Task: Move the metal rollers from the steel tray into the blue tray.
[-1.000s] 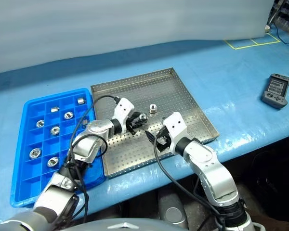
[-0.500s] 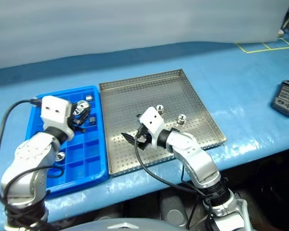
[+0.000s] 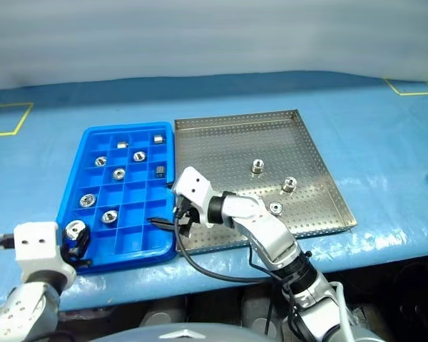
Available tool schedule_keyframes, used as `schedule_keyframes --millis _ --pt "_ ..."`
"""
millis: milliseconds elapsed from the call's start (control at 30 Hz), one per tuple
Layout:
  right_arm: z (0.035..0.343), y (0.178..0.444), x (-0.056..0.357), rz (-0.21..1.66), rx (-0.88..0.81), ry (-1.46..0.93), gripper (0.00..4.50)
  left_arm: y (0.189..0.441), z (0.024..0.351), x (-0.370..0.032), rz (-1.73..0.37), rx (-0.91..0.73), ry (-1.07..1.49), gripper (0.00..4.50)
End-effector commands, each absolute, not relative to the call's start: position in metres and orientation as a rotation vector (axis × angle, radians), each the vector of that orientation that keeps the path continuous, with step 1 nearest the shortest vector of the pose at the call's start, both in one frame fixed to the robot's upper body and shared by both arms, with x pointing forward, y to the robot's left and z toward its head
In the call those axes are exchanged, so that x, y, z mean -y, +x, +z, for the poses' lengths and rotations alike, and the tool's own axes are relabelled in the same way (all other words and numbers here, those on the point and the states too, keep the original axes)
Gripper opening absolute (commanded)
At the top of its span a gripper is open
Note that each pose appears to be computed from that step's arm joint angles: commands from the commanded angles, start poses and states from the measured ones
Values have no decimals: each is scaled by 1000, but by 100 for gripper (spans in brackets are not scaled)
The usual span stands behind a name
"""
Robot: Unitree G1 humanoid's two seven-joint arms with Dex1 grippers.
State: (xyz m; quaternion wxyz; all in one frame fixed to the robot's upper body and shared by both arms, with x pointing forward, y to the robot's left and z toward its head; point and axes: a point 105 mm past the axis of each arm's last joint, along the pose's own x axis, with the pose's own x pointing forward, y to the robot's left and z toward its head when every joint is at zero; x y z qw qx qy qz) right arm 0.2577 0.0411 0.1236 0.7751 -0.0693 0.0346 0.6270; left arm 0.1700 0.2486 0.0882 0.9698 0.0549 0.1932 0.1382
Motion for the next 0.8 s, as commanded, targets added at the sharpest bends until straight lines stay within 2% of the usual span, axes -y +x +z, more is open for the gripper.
schedule_keyframes --millis 33,300,567,600,800 --pt "137 250 -50 1430 -8 -144 450 166 102 -246 308 -324 115 167" --pt "137 250 -51 1428 -6 -140 450 165 91 -239 310 -382 46 167" --pt "133 260 -28 1299 -31 -132 450 187 103 -236 241 -354 74 432" --pt "132 263 -23 1268 -35 -137 450 192 105 -234 215 -349 84 445" --pt "131 286 9 996 -38 -137 450 237 129 -210 43 -210 132 445"
